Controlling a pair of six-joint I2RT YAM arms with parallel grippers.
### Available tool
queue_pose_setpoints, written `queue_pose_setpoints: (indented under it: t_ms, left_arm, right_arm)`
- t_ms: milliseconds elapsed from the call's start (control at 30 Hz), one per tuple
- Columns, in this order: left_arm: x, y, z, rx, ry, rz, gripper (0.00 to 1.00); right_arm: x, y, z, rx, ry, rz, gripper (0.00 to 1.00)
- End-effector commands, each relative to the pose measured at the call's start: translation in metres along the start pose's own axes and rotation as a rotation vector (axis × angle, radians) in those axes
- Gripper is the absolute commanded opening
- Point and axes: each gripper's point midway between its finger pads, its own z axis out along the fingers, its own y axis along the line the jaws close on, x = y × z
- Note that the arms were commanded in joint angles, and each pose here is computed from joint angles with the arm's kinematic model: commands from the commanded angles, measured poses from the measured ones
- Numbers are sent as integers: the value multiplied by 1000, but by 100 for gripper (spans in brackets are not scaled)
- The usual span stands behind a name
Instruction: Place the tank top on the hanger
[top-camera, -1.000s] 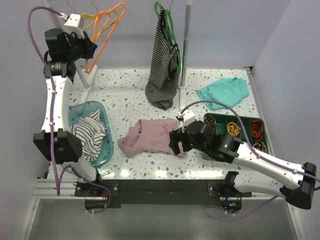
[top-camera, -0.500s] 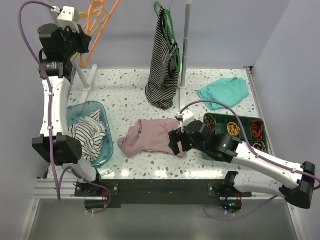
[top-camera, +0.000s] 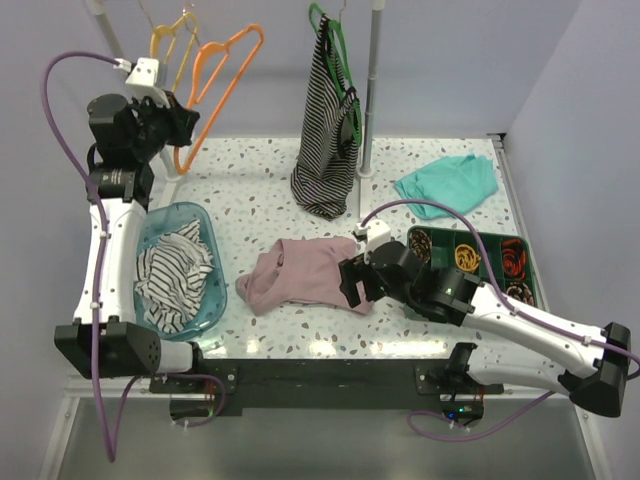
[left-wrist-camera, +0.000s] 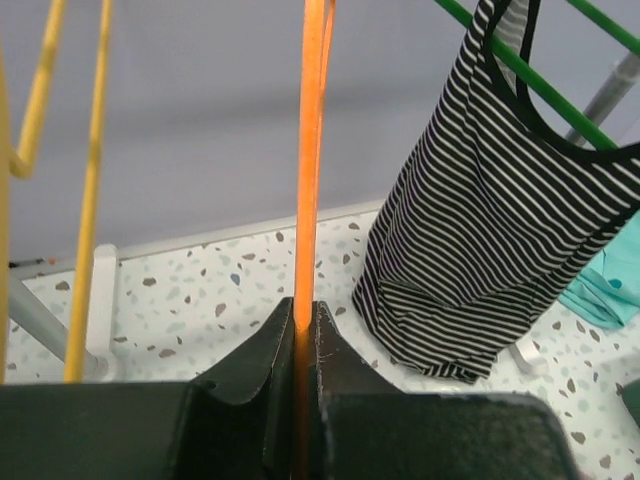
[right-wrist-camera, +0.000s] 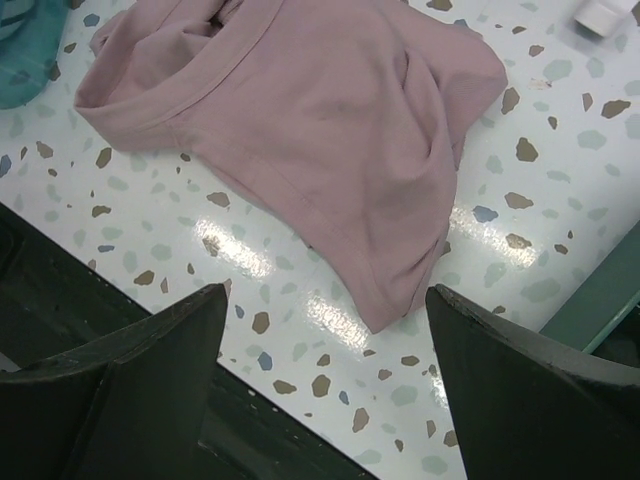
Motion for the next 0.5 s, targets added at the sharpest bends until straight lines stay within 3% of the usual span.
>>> queue_pose_setpoints:
  t_ms: [0, 233, 333, 467]
  left_arm:
    - [-19, -27, -28, 59, -100, -11, 0]
    - [41, -58, -62, 105, -26, -121, 0]
    - [86, -79, -75, 141, 51, -171, 0]
    - [121, -103, -96, 178, 116, -216, 0]
  right_arm:
    - [-13, -18, -7, 91, -67, 39, 85]
    - [19, -26, 1, 115, -1, 51, 81]
    - [43, -29, 8, 105, 28, 81, 78]
    - [70, -27, 17, 77, 69, 114, 68]
